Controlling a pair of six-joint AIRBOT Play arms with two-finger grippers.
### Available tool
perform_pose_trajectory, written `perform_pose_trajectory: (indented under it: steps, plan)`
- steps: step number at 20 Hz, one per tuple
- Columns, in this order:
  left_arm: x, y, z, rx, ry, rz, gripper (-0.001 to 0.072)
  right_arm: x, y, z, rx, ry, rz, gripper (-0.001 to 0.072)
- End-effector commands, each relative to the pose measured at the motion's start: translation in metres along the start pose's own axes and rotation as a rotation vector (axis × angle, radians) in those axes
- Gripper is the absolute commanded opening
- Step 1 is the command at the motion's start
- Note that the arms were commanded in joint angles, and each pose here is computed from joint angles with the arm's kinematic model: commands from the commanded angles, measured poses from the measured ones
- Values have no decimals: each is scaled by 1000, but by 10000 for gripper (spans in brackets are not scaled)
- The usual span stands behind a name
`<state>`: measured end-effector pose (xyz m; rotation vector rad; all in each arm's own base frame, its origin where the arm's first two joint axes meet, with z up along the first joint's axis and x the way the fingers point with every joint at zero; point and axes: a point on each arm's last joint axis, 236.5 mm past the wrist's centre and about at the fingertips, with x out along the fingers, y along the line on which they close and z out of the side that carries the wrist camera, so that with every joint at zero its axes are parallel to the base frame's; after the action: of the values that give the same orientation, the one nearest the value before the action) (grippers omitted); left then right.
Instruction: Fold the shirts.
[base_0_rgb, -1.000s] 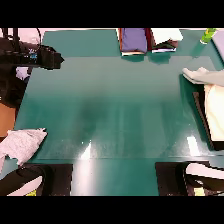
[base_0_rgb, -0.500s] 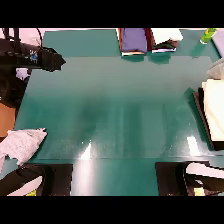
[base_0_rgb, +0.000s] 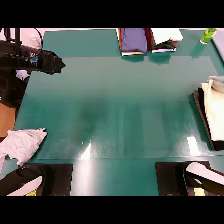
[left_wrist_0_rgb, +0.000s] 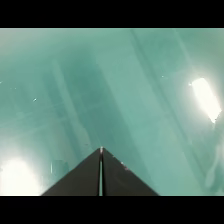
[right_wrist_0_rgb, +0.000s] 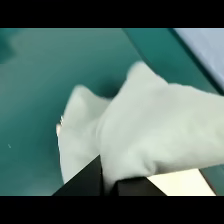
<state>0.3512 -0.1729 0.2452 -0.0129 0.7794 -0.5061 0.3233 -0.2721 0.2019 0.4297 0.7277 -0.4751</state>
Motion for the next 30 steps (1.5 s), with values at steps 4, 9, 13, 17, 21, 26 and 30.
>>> perform_pose_trajectory:
  steps: [4,9,13,17,21,26,30]
  plan:
    - [0,0,-1,23,4,0,27,-1,-75,-128,-76,221,-215,16]
    - [0,0,-1,23,4,0,26,-1,-114,-189,-24,321,-319,18]
    - [0,0,-2,23,9,0,26,-3,-140,-201,-12,329,-392,502]
    - [0,0,-2,23,7,0,26,-25,-140,-147,6,184,-413,638]
    - [0,0,-1,23,5,0,27,-11,-14,-68,-43,-46,-58,636]
    - [0,1,-1,25,3,4,27,3,187,-115,-283,42,384,633]
    - [0,1,-1,24,3,4,27,-7,288,-190,-504,150,593,565]
